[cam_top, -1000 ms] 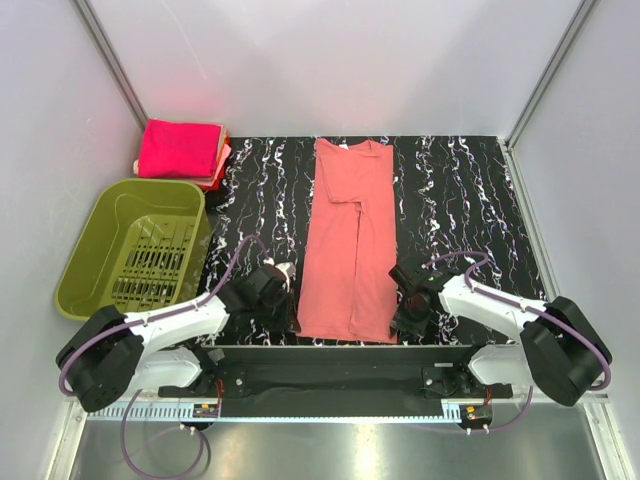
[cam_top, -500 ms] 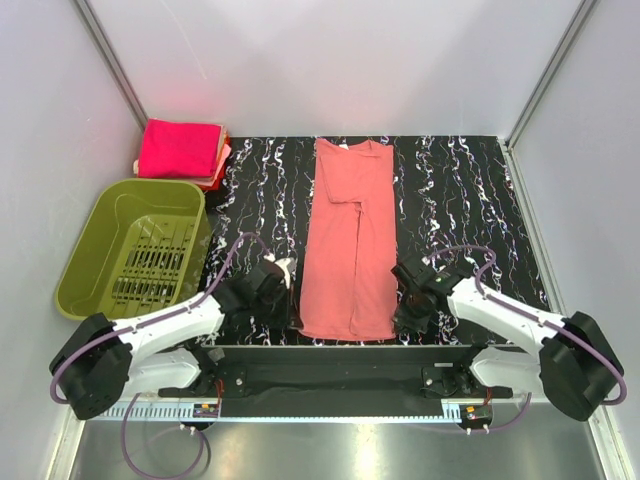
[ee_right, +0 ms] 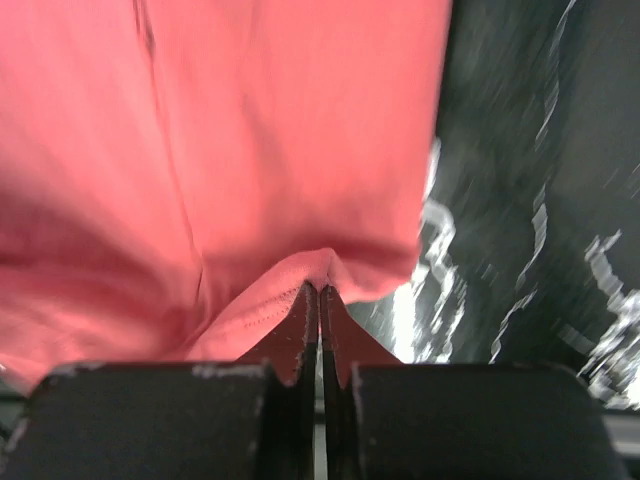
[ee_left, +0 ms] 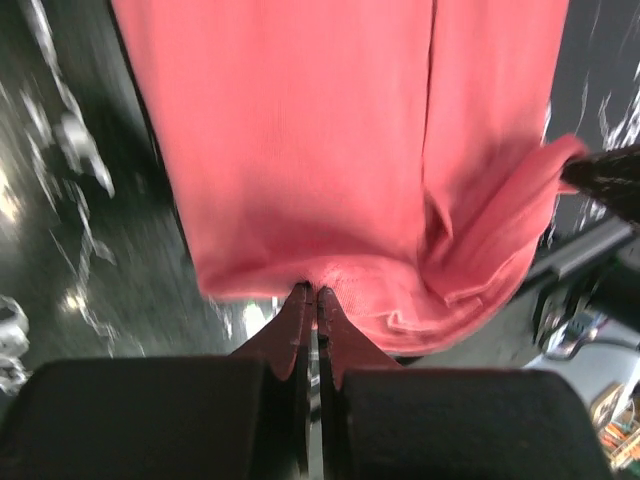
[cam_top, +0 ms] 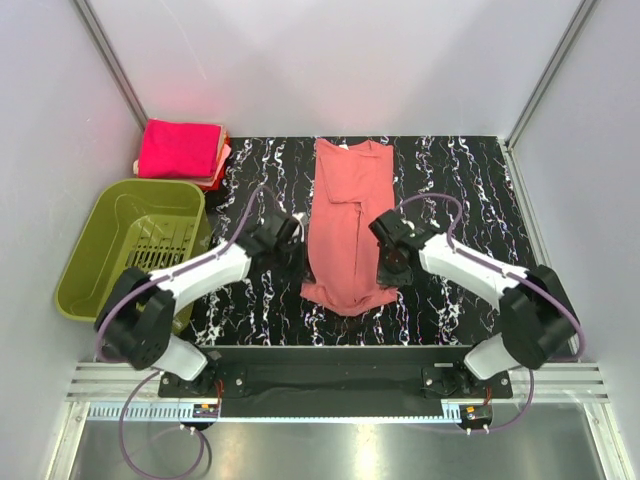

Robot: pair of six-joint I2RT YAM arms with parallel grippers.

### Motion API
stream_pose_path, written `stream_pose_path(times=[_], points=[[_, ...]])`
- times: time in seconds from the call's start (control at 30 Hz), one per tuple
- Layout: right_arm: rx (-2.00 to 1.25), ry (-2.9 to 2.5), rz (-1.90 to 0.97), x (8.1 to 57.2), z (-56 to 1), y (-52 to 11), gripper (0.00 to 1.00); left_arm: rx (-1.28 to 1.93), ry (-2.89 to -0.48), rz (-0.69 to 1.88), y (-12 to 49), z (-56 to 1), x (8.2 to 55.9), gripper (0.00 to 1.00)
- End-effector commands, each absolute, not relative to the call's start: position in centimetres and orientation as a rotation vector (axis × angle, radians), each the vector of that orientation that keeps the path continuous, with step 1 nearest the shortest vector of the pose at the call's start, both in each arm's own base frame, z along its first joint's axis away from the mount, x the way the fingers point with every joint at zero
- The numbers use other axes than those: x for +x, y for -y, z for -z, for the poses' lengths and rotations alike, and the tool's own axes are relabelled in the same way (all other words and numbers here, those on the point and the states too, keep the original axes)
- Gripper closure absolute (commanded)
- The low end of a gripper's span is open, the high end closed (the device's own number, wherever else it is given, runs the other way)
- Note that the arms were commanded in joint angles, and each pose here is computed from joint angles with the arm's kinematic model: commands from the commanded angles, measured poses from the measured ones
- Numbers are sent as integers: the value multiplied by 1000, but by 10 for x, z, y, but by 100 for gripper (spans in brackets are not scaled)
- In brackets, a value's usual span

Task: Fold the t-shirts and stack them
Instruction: Fold the tshirt

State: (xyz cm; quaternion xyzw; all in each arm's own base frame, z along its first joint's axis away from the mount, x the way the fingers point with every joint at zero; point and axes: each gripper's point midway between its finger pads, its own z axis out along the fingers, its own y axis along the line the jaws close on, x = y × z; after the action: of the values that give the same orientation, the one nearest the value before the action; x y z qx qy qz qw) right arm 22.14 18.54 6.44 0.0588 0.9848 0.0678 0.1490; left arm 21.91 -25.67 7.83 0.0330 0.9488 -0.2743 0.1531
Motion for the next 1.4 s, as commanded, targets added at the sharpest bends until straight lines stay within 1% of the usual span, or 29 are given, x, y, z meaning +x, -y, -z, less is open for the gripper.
stream_pose_path(times=[0.0,0.03,0.07,0.13,0.2,0.23,0.3,0.33,0.37,0.4,0.47,0.5,0.57,0.6,0.67,0.7,0.9,0.97,1.07,1.2,1.3,1.37], points=[[59,-2749,-200,266,-76,-177,100,125,-2683,786,263,-90,259,100],[47,-2744,-215,275,-74,-177,100,127,-2659,805,269,-99,272,100],[7,-2722,-238,287,-81,-178,100,125,-2681,792,269,-91,279,100],[1,-2697,-239,311,-86,-172,100,115,-2648,798,271,-100,303,100],[-7,-2711,-238,325,-81,-170,100,126,-2656,777,269,-93,321,100],[-17,-2688,-244,339,-88,-167,100,139,-2619,794,274,-105,335,100],[-25,-2702,-219,351,-80,-165,100,150,-2610,775,273,-102,354,100],[-30,-2680,-217,364,-86,-163,100,165,-2568,778,276,-114,368,100],[-32,-2683,-211,369,-84,-163,100,139,-2596,756,270,-104,378,100],[-30,-2699,-199,374,-77,-161,100,130,-2573,761,272,-114,391,100],[-20,-2671,-210,393,-85,-160,100,73,-2607,763,265,-100,407,100],[-28,-2667,-216,403,-85,-162,100,69,-2588,798,268,-107,416,100],[-16,-2663,-209,414,-86,-158,100,45,-2596,807,265,-99,429,100],[-13,-2671,-209,420,-82,-158,100,56,-2569,819,268,-107,438,100],[-7,-2641,-204,436,-92,-155,100,51,-2566,808,265,-104,448,100],[-4,-2640,-206,442,-94,-154,100,53,-2544,814,267,-111,455,100],[41,-2611,-201,465,-102,-139,100,63,-2500,853,272,-117,482,100],[37,-2605,-239,470,-105,-142,100,57,-2506,853,272,-110,487,100],[21,-2601,-266,481,-102,-143,100,25,-2513,836,269,-102,496,100],[32,-2609,-275,494,-88,-141,100,-22,-2509,674,250,-93,511,100],[33,-2597,-286,506,-82,-140,100,-23,-2511,714,252,-87,519,100],[17,-2595,-282,511,-79,-140,97,-32,-2522,729,253,-78,523,93]])
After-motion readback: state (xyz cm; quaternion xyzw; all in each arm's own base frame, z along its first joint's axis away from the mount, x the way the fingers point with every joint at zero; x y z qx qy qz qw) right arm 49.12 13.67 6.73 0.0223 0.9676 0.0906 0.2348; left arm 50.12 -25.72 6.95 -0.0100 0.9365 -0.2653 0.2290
